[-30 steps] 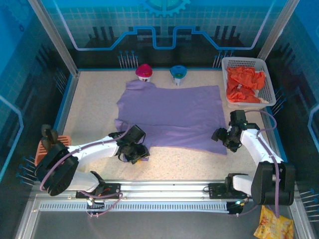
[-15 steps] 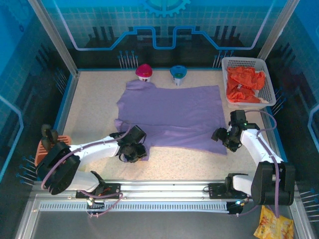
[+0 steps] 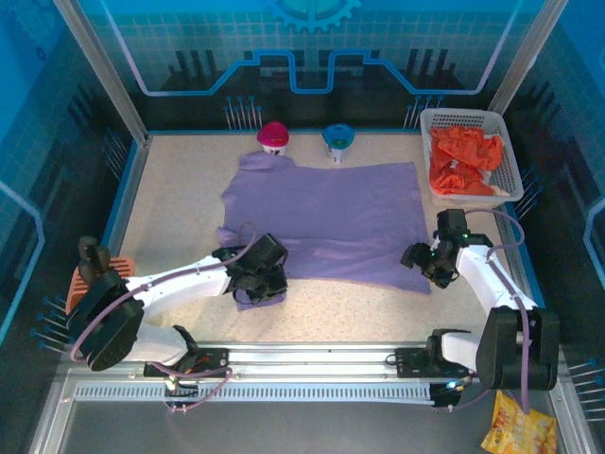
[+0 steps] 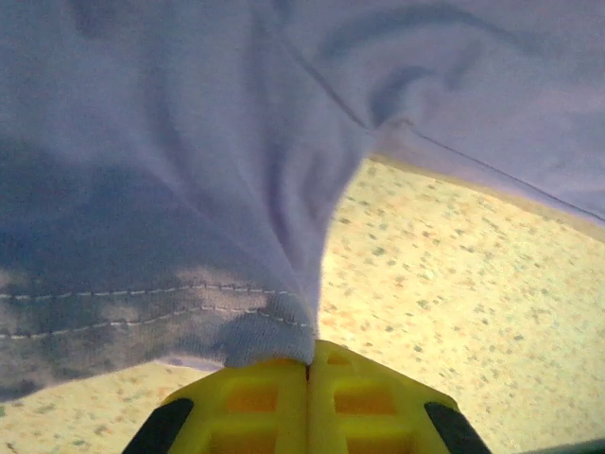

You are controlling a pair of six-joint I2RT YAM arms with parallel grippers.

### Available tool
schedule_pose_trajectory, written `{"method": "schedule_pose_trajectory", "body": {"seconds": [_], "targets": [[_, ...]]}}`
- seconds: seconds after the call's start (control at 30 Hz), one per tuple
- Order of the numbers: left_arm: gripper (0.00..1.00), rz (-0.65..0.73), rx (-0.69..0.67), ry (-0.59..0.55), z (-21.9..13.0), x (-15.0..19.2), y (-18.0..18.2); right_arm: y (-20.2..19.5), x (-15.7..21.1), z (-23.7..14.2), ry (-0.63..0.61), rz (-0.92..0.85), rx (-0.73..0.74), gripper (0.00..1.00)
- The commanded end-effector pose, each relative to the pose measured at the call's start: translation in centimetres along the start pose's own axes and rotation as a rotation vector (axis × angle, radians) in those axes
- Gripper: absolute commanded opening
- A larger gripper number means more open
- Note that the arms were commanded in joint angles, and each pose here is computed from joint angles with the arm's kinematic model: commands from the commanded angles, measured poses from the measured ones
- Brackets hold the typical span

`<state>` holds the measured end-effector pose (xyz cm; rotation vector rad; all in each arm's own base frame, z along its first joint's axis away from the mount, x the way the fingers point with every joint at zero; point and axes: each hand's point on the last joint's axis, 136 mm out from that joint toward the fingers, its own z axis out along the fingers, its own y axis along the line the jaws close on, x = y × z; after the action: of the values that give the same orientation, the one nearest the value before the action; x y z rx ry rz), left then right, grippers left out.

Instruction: Fold and stack the t-shirts

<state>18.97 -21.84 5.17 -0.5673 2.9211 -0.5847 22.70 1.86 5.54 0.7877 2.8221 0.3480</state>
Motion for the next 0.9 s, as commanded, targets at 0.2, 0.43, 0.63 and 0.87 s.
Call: {"method": "schedule_pose_trajectory", "body": {"seconds": [0.2, 0.43, 0.63, 0.87], "targets": [[0.00, 0.084, -0.051, 0.016, 1.2, 1.7, -2.1, 0.1, -0.1, 0.2, 0.009, 0.000, -0.015, 0.74], [0.03, 0.224, -0.145, 0.048, 3.0, 2.8, -3.9, 0.0, -0.2, 0.3, 0.011, -0.003, -0.015, 0.74], [0.33, 0.263, -0.137, 0.079, 3.5, 3.4, -4.8, 0.0, -0.3, 0.1, 0.006, -0.004, -0.014, 0.74], [0.76, 0.319, -0.088, 0.100, -1.2, 4.3, -4.2, -0.1, -0.3, -0.2, 0.001, -0.004, -0.012, 0.74]]}}
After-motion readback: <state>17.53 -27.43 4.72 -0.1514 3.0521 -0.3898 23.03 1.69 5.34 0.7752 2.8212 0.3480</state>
